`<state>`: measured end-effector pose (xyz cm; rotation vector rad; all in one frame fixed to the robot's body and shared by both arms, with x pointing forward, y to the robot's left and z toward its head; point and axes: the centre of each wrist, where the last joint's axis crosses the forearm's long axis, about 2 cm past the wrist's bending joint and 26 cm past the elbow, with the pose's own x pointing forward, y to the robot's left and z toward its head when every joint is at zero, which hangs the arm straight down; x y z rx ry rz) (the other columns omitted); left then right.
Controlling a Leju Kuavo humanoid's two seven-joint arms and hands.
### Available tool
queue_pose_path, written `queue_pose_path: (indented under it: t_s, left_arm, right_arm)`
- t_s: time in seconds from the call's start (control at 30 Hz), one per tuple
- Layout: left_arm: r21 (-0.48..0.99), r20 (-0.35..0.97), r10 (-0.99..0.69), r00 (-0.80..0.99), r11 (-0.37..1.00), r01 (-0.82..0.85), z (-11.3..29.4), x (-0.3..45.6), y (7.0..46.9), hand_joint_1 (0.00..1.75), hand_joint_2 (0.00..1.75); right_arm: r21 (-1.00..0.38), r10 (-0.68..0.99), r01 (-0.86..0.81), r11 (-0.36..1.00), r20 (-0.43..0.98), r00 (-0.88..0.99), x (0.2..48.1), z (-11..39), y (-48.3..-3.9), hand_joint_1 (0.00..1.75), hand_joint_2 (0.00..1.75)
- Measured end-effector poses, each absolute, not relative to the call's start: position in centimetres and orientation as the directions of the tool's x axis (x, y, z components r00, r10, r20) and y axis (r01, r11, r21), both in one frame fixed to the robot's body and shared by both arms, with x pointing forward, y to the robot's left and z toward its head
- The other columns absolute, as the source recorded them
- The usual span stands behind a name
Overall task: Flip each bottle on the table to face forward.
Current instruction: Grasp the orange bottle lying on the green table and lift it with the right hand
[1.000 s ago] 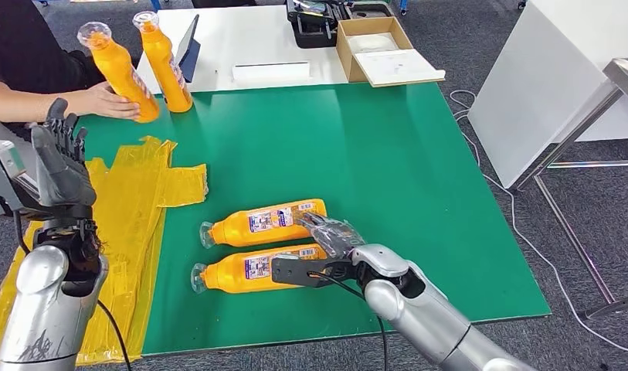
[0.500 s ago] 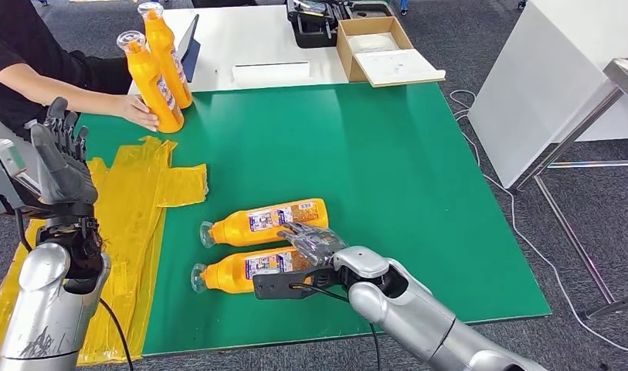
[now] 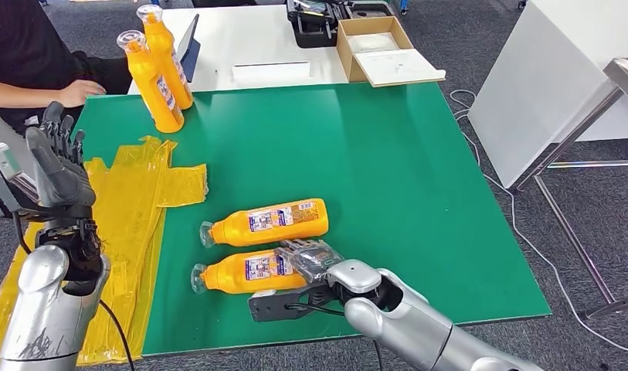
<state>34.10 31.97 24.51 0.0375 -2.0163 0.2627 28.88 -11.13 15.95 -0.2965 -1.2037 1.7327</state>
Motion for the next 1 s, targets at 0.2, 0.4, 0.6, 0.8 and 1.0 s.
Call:
queue_pose_path:
  t_s: [0.2, 0.4, 0.6, 0.8, 1.0]
  left_arm:
    - [-0.179, 0.893, 0.088, -0.442, 0.969, -0.169, 24.1, 33.8, 32.8, 0.0, 0.0]
    - [-0.19, 0.892, 0.084, -0.445, 0.961, -0.2, 23.8, 33.6, 33.5, 0.0, 0.0]
    - [-0.199, 0.886, 0.08, -0.456, 0.955, -0.218, 23.7, 33.5, 34.0, 0.0, 0.0]
    - [-0.204, 0.886, 0.084, -0.455, 0.954, -0.221, 23.6, 33.6, 34.1, 0.0, 0.0]
    - [-0.205, 0.886, 0.085, -0.457, 0.954, -0.22, 23.6, 33.9, 34.2, 0.0, 0.0]
  right_arm:
    - [-0.829, 0.872, -0.542, -0.134, 0.161, -0.462, 28.5, 14.0, -13.2, 0.0, 1.75]
    - [-0.874, 0.928, -0.438, -0.21, -0.038, -0.37, 29.6, 11.4, -15.9, 1.75, 1.75]
    - [-0.875, 0.955, -0.44, -0.202, -0.077, -0.285, 31.3, 10.2, -17.9, 1.75, 1.75]
    - [-0.864, 0.964, -0.471, -0.18, -0.06, -0.259, 32.6, 10.2, -18.7, 1.75, 1.75]
    - [-0.842, 0.967, -0.519, -0.144, -0.008, -0.255, 33.7, 10.5, -19.0, 1.75, 1.75]
